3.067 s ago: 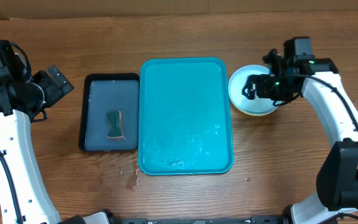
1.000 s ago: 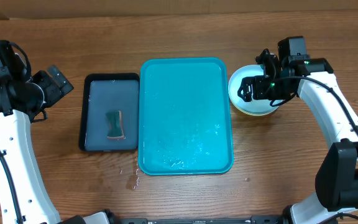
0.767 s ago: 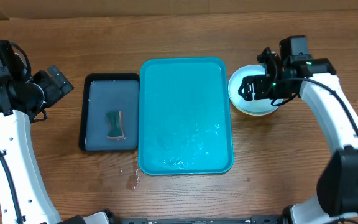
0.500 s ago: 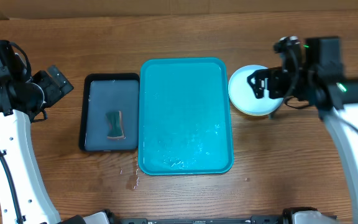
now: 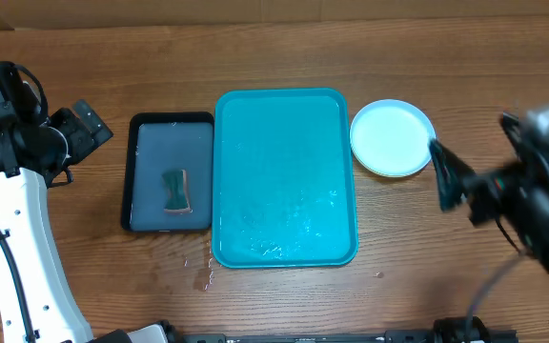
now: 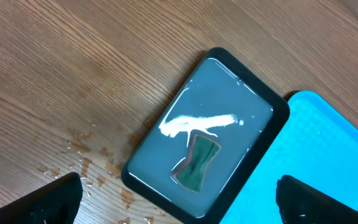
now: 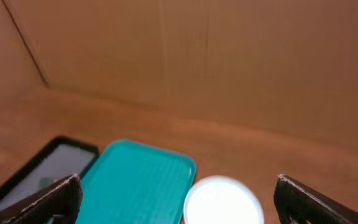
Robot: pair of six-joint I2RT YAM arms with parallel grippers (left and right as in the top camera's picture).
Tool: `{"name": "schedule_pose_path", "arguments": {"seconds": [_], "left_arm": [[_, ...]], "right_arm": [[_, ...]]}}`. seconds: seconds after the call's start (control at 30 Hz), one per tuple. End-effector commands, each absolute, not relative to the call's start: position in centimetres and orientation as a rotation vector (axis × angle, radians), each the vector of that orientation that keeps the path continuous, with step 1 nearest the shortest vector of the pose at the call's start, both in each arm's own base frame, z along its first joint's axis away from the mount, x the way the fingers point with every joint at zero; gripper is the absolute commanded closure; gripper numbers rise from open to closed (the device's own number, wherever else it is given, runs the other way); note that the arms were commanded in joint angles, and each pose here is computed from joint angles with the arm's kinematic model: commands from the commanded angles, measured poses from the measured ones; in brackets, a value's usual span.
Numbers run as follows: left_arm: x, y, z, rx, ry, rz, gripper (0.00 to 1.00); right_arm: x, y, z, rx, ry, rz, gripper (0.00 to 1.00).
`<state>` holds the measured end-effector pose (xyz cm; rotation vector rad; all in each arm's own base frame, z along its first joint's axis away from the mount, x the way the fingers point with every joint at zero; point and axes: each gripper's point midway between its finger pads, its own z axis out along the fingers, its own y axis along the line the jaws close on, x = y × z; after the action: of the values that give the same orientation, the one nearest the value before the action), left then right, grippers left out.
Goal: Clean dirty plates on tray and stack at the side
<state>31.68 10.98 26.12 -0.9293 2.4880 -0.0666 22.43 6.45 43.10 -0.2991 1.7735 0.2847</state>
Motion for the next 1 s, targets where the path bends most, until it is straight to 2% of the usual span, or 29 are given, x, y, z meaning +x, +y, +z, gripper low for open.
{"name": "schedule_pose_path", "arguments": {"seconds": [0.0,0.2,0.43,0.97], "left_arm": [[31.7,11.2,26.8,-0.951,2.458,-0.065,0.0],[31.7,11.2,26.8,-0.951,2.458,-0.065,0.01],[31.7,11.2,26.8,-0.951,2.458,-0.065,0.0],[31.7,11.2,26.8,-0.951,2.458,-0.065,0.0]], "right_arm": [[20.3,5.8,44.7,-0.285,1.701,0.246,0.0],[16.9,5.3,44.3,-0.273,1.631,0.224,0.0],[15.4,4.7,42.1,-0.249,1.589,0.194,0.0],[17.6,4.3,34.5,-0.241,1.296,0.132,0.01]]}}
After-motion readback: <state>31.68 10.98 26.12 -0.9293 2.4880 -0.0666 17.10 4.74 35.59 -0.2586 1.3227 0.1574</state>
